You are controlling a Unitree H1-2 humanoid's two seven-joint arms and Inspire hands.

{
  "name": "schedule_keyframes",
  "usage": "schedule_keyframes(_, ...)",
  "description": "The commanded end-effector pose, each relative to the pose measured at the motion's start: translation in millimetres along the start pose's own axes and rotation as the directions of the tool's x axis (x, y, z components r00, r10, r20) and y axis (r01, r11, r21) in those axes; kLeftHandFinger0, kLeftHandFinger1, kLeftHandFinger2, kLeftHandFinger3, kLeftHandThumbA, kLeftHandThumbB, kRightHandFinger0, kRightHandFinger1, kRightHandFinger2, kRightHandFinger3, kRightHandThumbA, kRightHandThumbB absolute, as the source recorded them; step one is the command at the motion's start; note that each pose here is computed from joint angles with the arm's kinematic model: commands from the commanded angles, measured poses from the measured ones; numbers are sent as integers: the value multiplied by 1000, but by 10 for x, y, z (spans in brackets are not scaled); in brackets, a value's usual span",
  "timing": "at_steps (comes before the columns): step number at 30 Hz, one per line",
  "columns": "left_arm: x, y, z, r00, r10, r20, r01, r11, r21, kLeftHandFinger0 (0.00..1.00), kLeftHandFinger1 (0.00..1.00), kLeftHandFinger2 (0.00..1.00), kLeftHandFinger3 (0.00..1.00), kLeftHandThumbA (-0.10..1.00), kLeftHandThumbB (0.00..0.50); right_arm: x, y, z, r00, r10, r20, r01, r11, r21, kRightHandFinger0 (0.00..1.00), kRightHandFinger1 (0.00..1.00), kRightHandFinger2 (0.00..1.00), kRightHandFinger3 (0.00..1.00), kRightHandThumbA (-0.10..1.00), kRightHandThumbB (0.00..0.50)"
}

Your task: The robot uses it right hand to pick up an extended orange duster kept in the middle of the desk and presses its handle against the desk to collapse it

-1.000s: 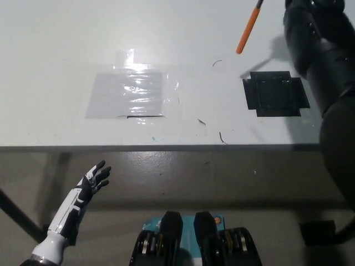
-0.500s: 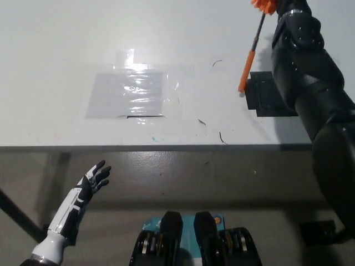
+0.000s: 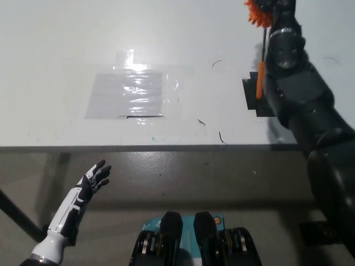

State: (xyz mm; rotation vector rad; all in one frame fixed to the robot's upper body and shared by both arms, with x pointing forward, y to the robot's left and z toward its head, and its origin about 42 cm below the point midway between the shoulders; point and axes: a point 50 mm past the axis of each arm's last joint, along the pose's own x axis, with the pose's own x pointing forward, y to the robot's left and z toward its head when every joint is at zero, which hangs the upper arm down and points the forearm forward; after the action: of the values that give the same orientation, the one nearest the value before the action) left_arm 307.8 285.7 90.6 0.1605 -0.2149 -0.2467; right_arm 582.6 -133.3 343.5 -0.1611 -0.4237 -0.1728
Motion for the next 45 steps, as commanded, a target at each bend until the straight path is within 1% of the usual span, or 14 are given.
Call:
schedule_keyframes(1, 85, 97, 131, 998, -6, 59, 5, 1000, 13, 1000, 1000, 1000, 1000, 1000, 348, -214, 155, -153, 1000, -23, 20, 24, 1000, -20, 0, 83, 450, 514, -100, 156)
schedule_keyframes(8, 80, 106, 134, 998, -11, 62, 10, 1000, 24, 1000, 1000, 1000, 1000, 1000, 347, -583, 67, -750, 979, -43, -200, 52, 998, 42, 0, 99, 465, 495, -100, 139)
schedule_keyframes(15, 73, 96, 138, 998, -5, 60, 4, 1000, 9, 1000, 1000, 1000, 1000, 1000, 347, -893, -287, -1322, 868, -94, -488, 116, 993, 15, 103, 375, 723, 601, -100, 162)
schedule_keyframes(21, 79, 99, 137, 998, -3, 61, 3, 1000, 8, 1000, 1000, 1000, 1000, 1000, 350, -909, -406, -1389, 848, -117, -518, 129, 992, -12, 119, 382, 733, 642, -100, 163)
schedule_keyframes(24, 54, 109, 131, 998, 2, 60, -3, 1000, 10, 1000, 1000, 1000, 1000, 1000, 359, -1015, -708, -1596, 791, -156, -591, 124, 988, -95, 13, 317, 678, 635, -100, 184)
schedule_keyframes(28, 51, 104, 126, 998, 4, 60, -4, 1000, 8, 1000, 1000, 1000, 1000, 1000, 359, -1024, -734, -1614, 786, -156, -598, 122, 988, -97, 0, 325, 690, 645, -100, 185)
schedule_keyframes(29, 41, 88, 104, 998, 0, 59, -1, 1000, 5, 1000, 1000, 1000, 1000, 1000, 359, -1037, -756, -1647, 769, -119, -628, 71, 992, -102, 12, 354, 736, 735, -100, 195)
schedule_keyframes(35, 30, 77, 102, 999, 2, 53, -1, 1000, -9, 1000, 1000, 1000, 1000, 1000, 372, -989, -689, -1586, 785, -109, -610, 75, 994, -82, 28, 388, 727, 711, -100, 179)
schedule_keyframes(36, 55, 94, 128, 998, 1, 67, -1, 1000, -4, 1000, 1000, 1000, 1000, 1000, 360, -544, -545, -1116, 897, -47, -440, 56, 998, 6, 22, 385, 730, 679, -100, 130)
schedule_keyframes(37, 66, 103, 130, 998, 2, 61, -2, 1000, 0, 1000, 1000, 1000, 1000, 1000, 369, -425, -530, -975, 922, -43, -385, 46, 999, -2, 71, 442, 771, 699, -100, 145)
schedule_keyframes(38, 31, 95, 117, 999, 0, 51, -1, 1000, 2, 1000, 1000, 1000, 1000, 1000, 371, -264, -501, -758, 954, -53, -294, 39, 998, -54, 28, 367, 688, 623, -100, 158)
schedule_keyframes(40, 7, 83, 108, 999, -3, 47, 3, 1000, -2, 1000, 1000, 1000, 1000, 1000, 371, -189, -491, -657, 963, -55, -262, 37, 997, -74, 0, 333, 658, 595, -100, 160)
schedule_keyframes(42, 26, 86, 115, 999, -2, 53, 3, 1000, -4, 1000, 1000, 1000, 1000, 1000, 359, 201, -456, -35, 998, -38, -56, 35, 998, -59, 0, 282, 627, 584, -100, 139)
schedule_keyframes(45, 14, 95, 111, 999, -10, 50, 10, 1000, -8, 1000, 1000, 1000, 1000, 1000, 353, 384, -469, 311, 998, -25, 52, 30, 994, -102, 0, 226, 588, 579, -100, 138)
